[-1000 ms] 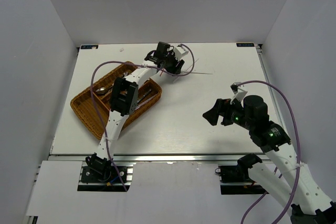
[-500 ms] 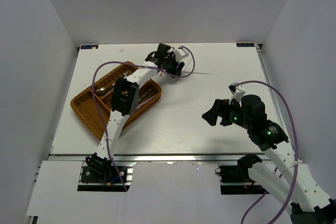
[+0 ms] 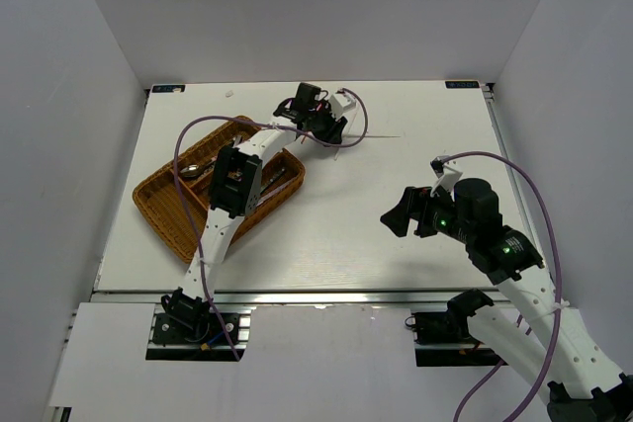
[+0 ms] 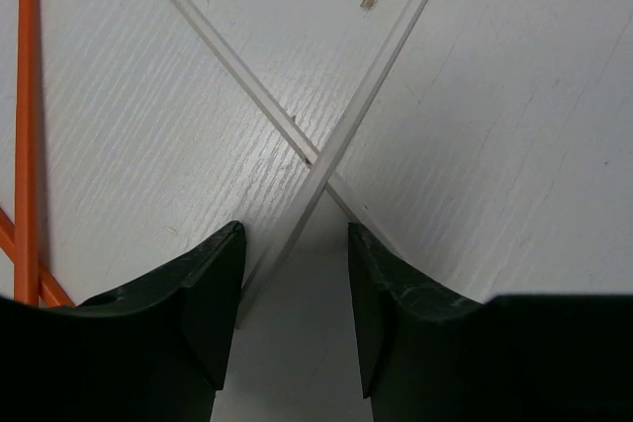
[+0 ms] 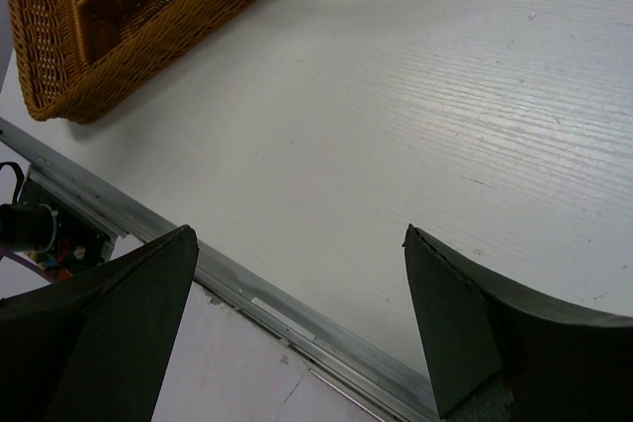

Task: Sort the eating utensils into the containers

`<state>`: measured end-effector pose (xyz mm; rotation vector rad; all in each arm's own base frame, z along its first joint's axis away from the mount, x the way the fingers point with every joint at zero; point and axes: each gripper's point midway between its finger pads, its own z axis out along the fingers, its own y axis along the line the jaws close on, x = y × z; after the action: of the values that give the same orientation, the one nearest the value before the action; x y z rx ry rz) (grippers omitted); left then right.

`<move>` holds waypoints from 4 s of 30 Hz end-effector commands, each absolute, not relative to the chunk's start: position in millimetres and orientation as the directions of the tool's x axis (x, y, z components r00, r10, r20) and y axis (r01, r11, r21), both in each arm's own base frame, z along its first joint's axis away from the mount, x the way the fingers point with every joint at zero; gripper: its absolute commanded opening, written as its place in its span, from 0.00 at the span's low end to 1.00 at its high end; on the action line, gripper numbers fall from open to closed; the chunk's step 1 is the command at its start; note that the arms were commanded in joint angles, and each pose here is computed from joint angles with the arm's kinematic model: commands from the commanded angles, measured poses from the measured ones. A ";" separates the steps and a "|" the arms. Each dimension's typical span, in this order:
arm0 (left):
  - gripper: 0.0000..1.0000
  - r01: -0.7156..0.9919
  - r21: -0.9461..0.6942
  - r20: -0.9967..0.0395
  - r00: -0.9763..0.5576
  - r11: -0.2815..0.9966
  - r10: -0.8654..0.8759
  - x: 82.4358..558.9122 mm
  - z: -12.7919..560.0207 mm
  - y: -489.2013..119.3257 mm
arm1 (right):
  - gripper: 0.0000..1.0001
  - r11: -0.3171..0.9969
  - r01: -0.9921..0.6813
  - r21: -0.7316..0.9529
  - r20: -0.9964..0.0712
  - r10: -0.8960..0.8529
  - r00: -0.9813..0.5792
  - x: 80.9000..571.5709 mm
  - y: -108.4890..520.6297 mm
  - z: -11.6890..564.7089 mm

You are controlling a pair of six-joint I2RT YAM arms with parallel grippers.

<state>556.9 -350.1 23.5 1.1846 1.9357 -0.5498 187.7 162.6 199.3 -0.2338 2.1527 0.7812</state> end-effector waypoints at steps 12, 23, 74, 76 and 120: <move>0.43 0.902 0.024 -0.767 -0.260 0.430 0.587 533.9 23.2 -336.9 | 0.89 0.790 -0.436 0.431 -0.793 0.101 -0.600 191.7 160.7 208.4; 0.18 0.874 0.049 -0.772 -0.273 0.483 0.574 533.4 36.3 -328.3 | 0.89 0.790 -0.437 0.430 -0.795 0.102 -0.598 191.1 160.4 209.1; 0.00 -0.687 -0.439 -0.649 -0.204 0.579 -0.733 208.9 95.8 -13.0 | 0.89 0.688 -0.517 0.509 -0.791 0.138 -0.596 188.6 184.6 216.0; 0.00 -0.695 -0.434 -0.651 -0.199 0.574 -0.733 206.7 91.7 -10.7 | 0.89 0.689 -0.519 0.506 -0.794 0.137 -0.593 188.9 184.3 215.9; 0.98 0.078 -0.257 -0.784 -0.600 0.963 -0.161 358.0 197.8 -167.8 | 0.89 0.915 -0.069 0.399 -0.778 0.297 -0.554 295.1 151.0 181.9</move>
<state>322.1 -108.1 180.4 -0.3388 2.2070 -0.1382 283.3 169.6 141.0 0.1102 2.2435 0.5659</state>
